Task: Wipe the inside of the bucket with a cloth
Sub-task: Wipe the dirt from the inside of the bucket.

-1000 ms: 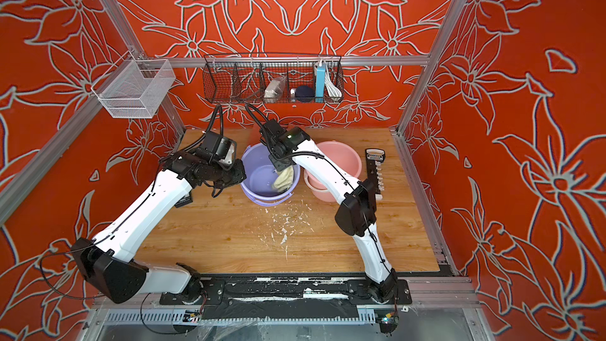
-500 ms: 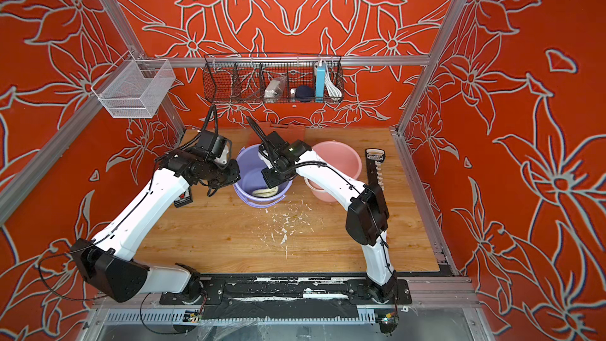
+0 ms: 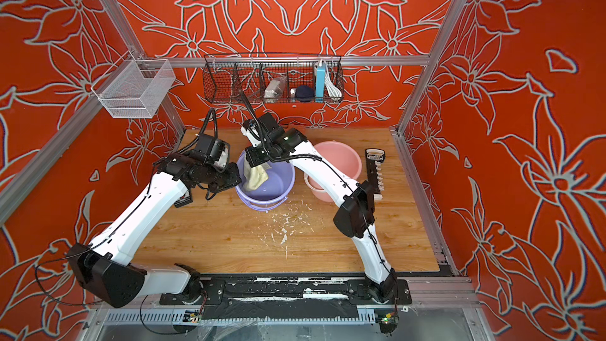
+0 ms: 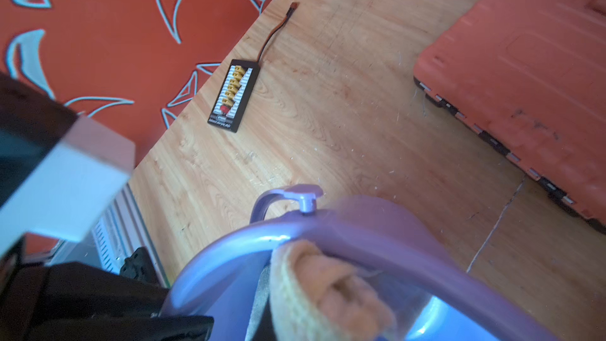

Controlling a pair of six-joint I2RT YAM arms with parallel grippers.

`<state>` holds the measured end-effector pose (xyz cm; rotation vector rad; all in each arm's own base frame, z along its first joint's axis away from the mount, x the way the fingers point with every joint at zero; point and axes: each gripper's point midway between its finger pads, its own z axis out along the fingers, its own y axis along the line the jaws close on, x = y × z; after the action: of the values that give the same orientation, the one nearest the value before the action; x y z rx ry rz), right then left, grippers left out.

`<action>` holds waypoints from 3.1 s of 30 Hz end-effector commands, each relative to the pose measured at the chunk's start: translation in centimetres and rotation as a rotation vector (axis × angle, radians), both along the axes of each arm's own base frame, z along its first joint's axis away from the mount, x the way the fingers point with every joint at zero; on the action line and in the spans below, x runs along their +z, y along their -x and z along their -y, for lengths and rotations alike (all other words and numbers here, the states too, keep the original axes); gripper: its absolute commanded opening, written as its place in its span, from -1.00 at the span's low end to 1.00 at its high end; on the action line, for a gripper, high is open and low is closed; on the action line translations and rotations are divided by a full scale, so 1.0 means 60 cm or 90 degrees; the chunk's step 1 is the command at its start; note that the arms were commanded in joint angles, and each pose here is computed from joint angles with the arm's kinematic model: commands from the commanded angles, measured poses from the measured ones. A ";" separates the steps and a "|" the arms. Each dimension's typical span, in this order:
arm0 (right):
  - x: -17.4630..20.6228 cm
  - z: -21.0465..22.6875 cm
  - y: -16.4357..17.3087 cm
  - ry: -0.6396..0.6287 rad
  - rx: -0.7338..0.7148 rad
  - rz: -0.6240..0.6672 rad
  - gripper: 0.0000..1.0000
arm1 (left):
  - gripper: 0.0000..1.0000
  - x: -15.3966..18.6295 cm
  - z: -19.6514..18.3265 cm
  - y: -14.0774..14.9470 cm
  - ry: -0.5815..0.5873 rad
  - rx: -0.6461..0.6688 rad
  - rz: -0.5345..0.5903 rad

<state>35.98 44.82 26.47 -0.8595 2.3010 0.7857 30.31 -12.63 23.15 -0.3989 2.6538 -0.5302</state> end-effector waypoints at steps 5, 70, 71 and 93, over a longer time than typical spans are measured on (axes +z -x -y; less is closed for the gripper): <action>-0.050 0.076 -0.108 0.176 -0.147 0.091 -1.00 | -1.00 0.017 0.000 0.031 0.010 -0.026 0.013; -0.075 0.215 -0.158 0.452 -0.264 0.266 -1.00 | -1.00 0.037 0.013 -0.013 0.045 -0.002 -0.020; -0.075 0.222 -0.154 0.465 -0.261 0.268 -1.00 | -1.00 0.038 0.009 -0.018 0.038 0.005 -0.011; -0.106 0.184 0.027 0.308 0.038 0.086 -1.00 | -1.00 0.028 0.010 -0.078 0.010 0.026 0.005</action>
<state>38.28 32.05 20.82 -0.9341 2.3599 -0.0791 34.06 -13.81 23.61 -0.4083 2.6819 -0.5508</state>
